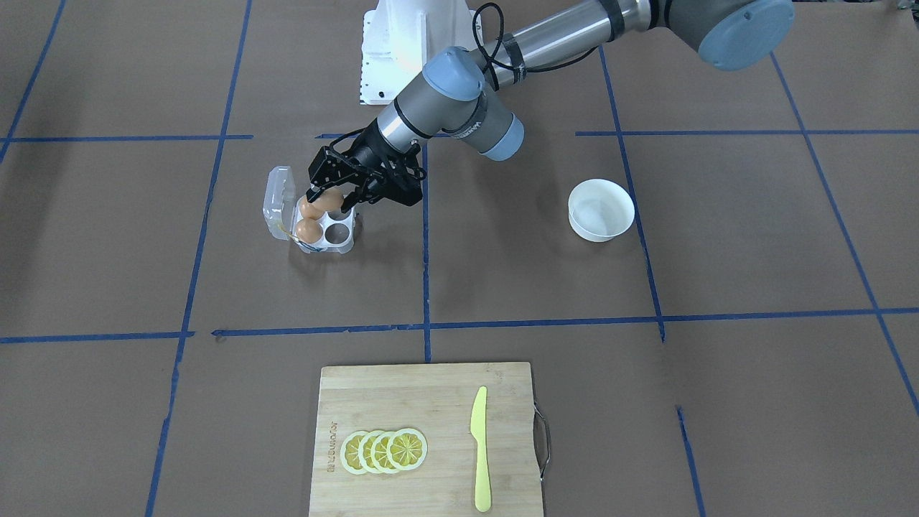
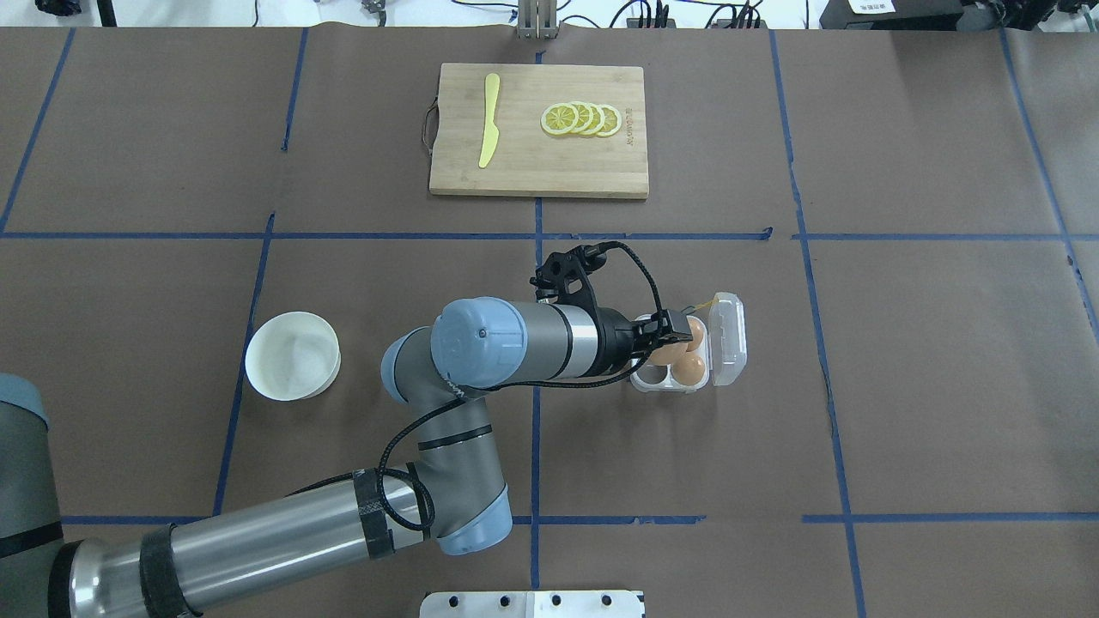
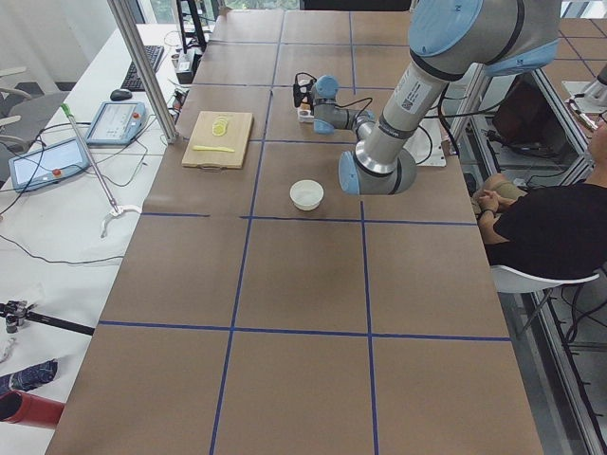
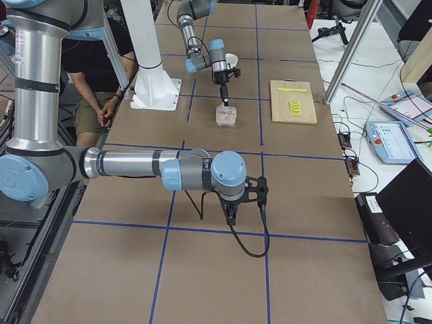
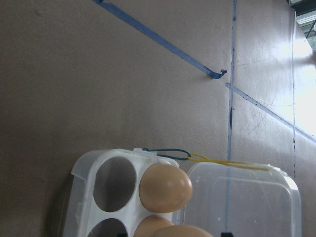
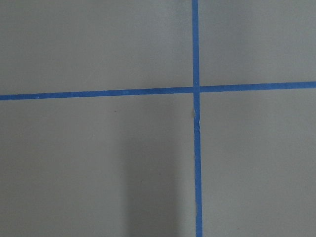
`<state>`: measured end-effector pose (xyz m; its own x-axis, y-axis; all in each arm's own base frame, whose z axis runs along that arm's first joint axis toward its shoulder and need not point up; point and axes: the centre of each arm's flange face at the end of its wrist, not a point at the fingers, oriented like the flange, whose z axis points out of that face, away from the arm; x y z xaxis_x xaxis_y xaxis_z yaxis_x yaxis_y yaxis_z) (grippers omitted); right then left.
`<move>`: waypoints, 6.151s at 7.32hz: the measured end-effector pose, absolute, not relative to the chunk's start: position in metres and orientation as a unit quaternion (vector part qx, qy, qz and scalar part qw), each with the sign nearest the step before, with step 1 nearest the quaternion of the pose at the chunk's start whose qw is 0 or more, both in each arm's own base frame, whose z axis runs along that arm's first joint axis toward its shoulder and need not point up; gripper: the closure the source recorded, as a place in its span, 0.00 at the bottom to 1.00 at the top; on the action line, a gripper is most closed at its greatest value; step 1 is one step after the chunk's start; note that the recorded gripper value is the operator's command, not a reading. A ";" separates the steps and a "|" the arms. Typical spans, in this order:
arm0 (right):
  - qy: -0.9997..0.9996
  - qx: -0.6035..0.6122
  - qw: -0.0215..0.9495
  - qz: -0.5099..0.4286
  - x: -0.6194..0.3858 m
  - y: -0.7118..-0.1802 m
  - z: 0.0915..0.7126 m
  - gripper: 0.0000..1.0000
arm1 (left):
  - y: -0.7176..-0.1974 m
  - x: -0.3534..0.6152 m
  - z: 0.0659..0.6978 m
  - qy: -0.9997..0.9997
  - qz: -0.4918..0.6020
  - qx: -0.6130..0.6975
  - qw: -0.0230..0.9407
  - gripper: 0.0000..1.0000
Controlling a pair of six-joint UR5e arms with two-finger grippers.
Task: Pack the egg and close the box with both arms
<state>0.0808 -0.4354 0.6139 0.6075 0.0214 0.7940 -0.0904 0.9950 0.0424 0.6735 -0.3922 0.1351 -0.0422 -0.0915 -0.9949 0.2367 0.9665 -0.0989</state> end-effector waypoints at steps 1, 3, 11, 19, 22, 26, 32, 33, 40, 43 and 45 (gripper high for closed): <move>-0.442 0.039 0.896 0.031 0.081 -0.435 0.614 0.00 | -0.400 0.669 0.138 0.710 -0.127 0.049 0.691 0.00; -0.442 0.040 0.896 0.031 0.081 -0.435 0.613 0.00 | -0.411 0.662 0.139 0.709 -0.132 0.048 0.691 0.00; -0.500 0.026 0.861 0.088 -0.126 -0.438 0.468 1.00 | -0.469 0.413 0.168 0.575 -0.145 0.001 0.805 0.00; -0.542 0.004 0.840 -0.018 -0.379 -0.389 0.363 1.00 | -0.547 0.194 0.298 0.432 -0.091 0.134 0.887 0.00; -0.550 0.012 0.835 -0.019 -0.463 -0.412 0.266 0.72 | -0.559 0.175 0.329 0.422 -0.073 0.126 0.895 0.00; -0.554 0.029 0.831 0.032 -0.463 -0.423 0.207 0.00 | -0.551 0.142 0.389 0.397 -0.025 0.141 0.906 0.00; -0.383 0.078 0.920 -0.022 -0.255 -0.497 0.314 0.00 | -0.564 0.007 0.497 0.339 0.071 0.171 0.922 0.00; -0.367 0.076 0.925 -0.057 -0.186 -0.507 0.366 0.00 | -0.560 -0.005 0.510 0.336 0.080 0.169 0.923 0.00; -0.379 0.022 0.923 -0.063 0.065 -0.434 0.616 0.00 | -0.492 -0.052 0.631 0.331 0.113 0.108 0.931 0.00; -0.384 -0.013 0.922 -0.038 0.074 -0.430 0.659 0.00 | -0.482 -0.052 0.645 0.362 0.088 0.052 0.926 0.00; -0.389 -0.025 0.921 -0.022 0.083 -0.427 0.677 0.00 | -0.480 -0.052 0.645 0.367 0.081 0.042 0.926 0.00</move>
<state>0.0827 -0.4268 0.6767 0.6962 -0.0205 0.7176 0.0592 0.9978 -0.0289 -0.0520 -0.4803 0.6453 0.7169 0.1815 -0.6731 -0.1194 0.9832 0.1380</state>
